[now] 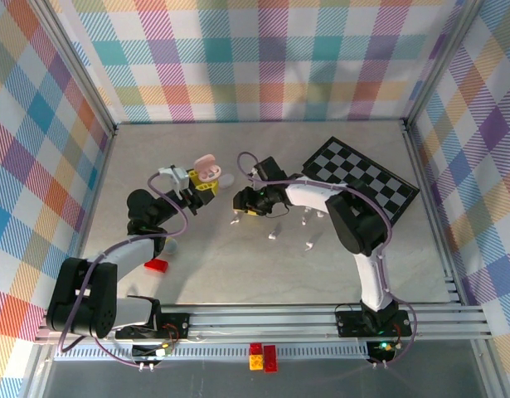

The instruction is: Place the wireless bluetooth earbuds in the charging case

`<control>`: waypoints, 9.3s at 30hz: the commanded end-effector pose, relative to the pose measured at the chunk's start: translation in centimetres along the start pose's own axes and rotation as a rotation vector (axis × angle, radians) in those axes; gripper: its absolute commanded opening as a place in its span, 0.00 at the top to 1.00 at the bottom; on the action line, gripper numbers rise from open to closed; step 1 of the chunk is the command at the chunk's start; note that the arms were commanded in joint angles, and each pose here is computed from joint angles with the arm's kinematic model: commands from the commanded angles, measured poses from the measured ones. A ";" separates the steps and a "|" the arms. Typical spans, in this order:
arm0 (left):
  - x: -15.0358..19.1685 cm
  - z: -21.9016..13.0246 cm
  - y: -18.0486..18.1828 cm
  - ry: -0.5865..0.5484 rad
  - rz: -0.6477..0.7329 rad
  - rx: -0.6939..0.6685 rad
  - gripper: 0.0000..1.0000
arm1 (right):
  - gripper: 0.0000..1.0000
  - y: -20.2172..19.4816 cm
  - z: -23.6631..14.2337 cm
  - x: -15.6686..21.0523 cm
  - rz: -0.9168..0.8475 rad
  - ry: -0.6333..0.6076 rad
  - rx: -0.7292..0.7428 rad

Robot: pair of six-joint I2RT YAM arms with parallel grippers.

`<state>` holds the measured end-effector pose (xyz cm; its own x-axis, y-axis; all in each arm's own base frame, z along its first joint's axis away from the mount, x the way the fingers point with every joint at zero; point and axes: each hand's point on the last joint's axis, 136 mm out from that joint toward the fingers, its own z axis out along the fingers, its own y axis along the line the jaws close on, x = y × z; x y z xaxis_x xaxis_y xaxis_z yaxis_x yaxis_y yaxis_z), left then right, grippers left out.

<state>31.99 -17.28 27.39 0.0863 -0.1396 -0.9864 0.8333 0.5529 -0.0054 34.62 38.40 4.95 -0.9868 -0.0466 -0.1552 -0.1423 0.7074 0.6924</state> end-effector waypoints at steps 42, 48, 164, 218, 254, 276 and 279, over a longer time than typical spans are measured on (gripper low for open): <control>-2.3 -0.8 -0.4 -0.052 0.062 0.009 0.62 | 0.88 -1.9 2.7 -1.0 -0.081 0.072 0.152; -2.4 -0.8 -0.3 -0.052 0.063 0.008 0.62 | 0.88 -1.0 1.3 -1.0 -0.116 0.050 0.141; -1.9 -2.7 4.0 -0.059 0.076 -0.137 0.62 | 0.63 -8.2 -7.6 2.9 -0.713 0.068 1.037; 1.1 3.2 -1.2 0.092 0.168 -0.008 0.62 | 0.83 13.1 -21.2 2.9 -0.451 -0.286 -0.174; 2.1 9.1 -5.0 0.008 0.149 0.081 0.63 | 0.84 15.3 -20.1 -0.7 -0.471 -0.291 -0.182; 1.1 9.1 -4.8 -0.007 0.157 0.058 0.63 | 0.79 13.4 -18.6 -1.3 -0.433 -0.281 -0.109; 1.0 8.9 -4.8 -0.007 0.161 0.053 0.63 | 0.79 13.0 -18.8 -1.3 -0.433 -0.287 -0.086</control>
<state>33.41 -27.25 24.02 0.1131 -0.0038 -0.9936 0.8471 0.5231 0.0944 32.09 35.04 27.72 -0.7830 -0.1100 -0.6122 -0.5564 0.5637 0.6104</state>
